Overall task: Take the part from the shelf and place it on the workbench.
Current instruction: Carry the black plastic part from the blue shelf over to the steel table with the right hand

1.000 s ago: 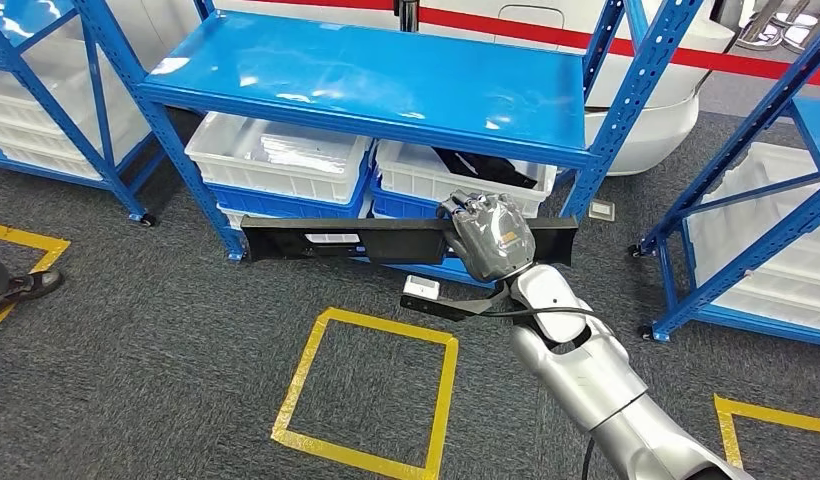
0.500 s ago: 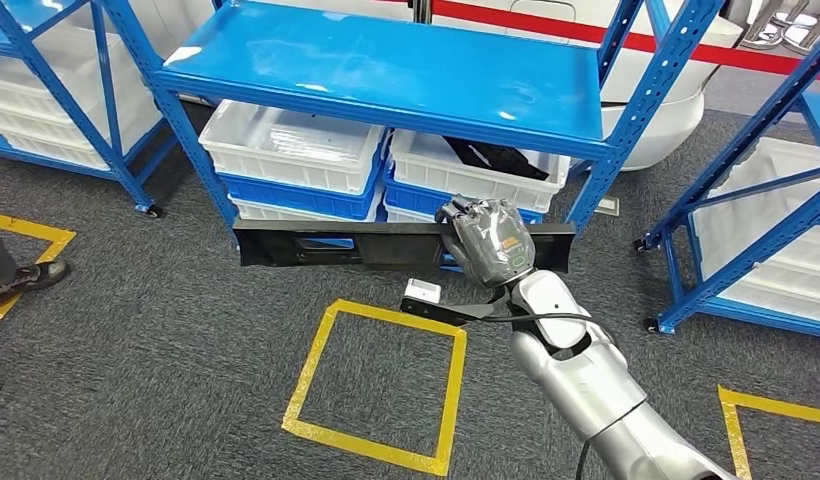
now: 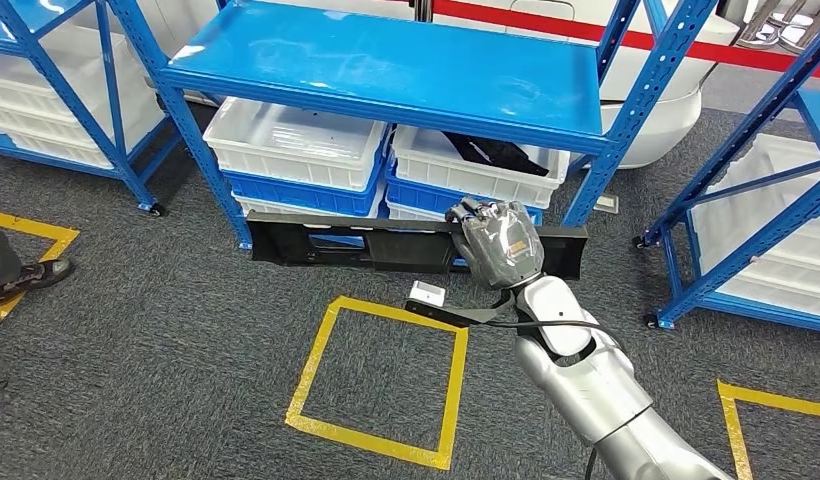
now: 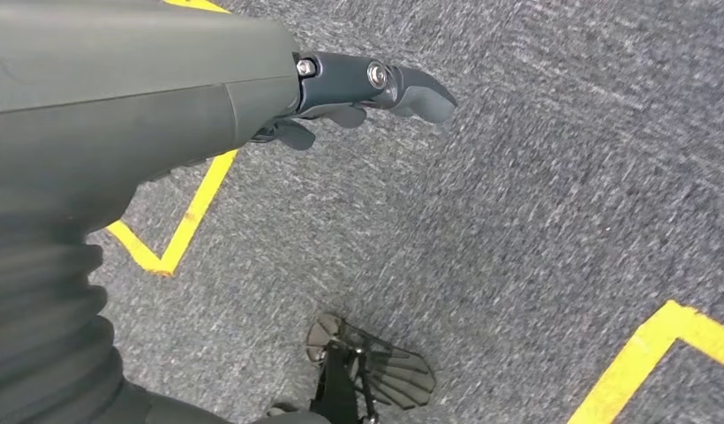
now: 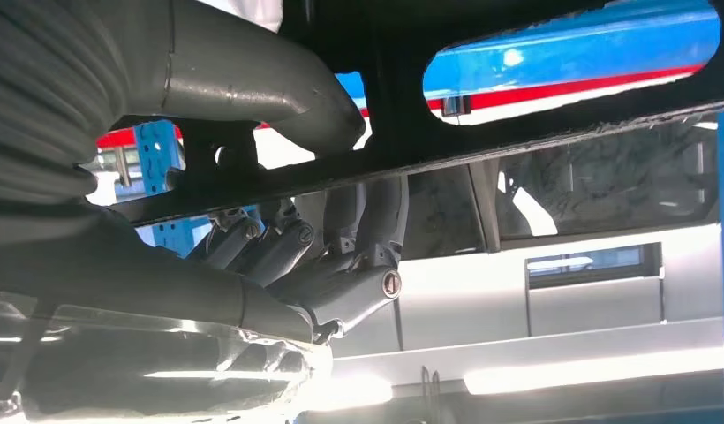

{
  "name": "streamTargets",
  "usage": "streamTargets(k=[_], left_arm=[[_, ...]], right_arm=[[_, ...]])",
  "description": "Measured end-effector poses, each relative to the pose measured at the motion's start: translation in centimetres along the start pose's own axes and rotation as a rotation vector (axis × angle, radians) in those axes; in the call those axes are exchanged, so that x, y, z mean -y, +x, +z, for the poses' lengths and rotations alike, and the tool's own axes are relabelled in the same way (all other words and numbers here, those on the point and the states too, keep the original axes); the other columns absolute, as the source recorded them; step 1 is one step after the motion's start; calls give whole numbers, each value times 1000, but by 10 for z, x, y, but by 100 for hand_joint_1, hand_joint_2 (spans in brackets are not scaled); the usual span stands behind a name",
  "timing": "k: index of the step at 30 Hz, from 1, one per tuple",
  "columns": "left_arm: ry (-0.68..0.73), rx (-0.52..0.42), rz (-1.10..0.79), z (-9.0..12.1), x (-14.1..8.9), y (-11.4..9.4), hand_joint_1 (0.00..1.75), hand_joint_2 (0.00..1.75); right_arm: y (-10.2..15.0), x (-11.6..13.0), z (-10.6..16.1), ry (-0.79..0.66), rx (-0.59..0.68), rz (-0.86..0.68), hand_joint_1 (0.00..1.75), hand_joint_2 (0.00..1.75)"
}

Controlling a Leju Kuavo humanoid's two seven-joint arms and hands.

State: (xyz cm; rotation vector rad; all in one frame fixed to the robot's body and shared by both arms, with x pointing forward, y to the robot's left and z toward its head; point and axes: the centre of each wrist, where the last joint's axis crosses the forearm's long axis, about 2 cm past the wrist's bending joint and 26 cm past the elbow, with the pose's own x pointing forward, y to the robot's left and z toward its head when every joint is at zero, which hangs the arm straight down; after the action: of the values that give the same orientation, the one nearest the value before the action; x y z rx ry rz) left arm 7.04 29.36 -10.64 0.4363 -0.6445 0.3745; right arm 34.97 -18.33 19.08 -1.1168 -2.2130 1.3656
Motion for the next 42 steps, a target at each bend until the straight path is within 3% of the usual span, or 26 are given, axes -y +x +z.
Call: streamTargets(k=[42], left_arm=[[-10,7,0,-1,3,4,0,175]], right_arm=[[1,-3,12,40,-8,11,175,175]])
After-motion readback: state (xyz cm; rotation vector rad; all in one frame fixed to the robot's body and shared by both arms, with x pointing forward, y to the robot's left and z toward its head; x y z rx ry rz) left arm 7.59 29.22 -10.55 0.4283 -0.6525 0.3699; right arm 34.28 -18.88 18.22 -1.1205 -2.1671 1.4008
